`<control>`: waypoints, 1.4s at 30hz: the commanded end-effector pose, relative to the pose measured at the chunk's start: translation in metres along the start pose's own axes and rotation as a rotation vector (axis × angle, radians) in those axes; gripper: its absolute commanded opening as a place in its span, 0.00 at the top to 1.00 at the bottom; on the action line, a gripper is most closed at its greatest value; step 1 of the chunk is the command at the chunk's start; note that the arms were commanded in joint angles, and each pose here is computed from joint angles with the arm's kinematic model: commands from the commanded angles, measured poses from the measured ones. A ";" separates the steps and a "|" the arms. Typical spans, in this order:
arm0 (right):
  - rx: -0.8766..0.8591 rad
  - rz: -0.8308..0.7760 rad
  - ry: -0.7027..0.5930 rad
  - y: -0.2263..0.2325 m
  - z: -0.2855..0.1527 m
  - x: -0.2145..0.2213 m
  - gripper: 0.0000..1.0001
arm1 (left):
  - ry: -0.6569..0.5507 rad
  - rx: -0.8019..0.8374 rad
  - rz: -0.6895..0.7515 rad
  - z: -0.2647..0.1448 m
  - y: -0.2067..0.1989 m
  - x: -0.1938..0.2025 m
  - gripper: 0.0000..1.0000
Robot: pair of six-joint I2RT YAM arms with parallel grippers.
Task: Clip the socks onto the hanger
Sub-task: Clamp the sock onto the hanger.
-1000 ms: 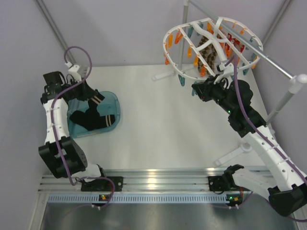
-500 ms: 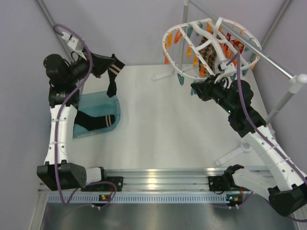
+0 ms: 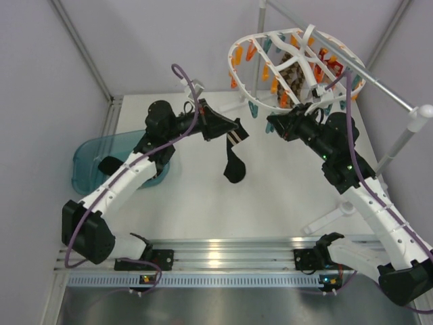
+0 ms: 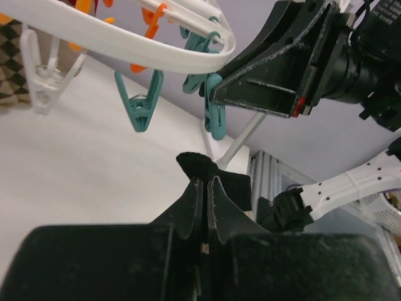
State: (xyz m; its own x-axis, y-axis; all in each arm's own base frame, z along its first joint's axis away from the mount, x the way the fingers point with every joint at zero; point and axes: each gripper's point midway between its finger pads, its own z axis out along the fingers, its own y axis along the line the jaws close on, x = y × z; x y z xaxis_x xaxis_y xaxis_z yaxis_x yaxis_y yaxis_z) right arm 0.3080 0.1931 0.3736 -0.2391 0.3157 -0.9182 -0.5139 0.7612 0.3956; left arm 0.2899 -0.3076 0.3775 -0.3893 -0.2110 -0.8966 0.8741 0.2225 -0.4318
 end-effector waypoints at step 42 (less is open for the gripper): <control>-0.019 0.304 -0.015 -0.009 0.023 -0.012 1.00 | -0.249 0.133 -0.214 0.068 0.000 -0.003 1.00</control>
State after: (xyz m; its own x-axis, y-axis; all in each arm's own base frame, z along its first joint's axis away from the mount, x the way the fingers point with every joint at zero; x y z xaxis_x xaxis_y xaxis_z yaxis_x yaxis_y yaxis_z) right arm 0.3301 0.1982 0.3644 -0.4022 0.5168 -0.7558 -0.4090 0.6371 0.6533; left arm 0.3224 -0.3755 0.3513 -0.5512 -0.4180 -0.7221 0.7684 0.0832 -0.6346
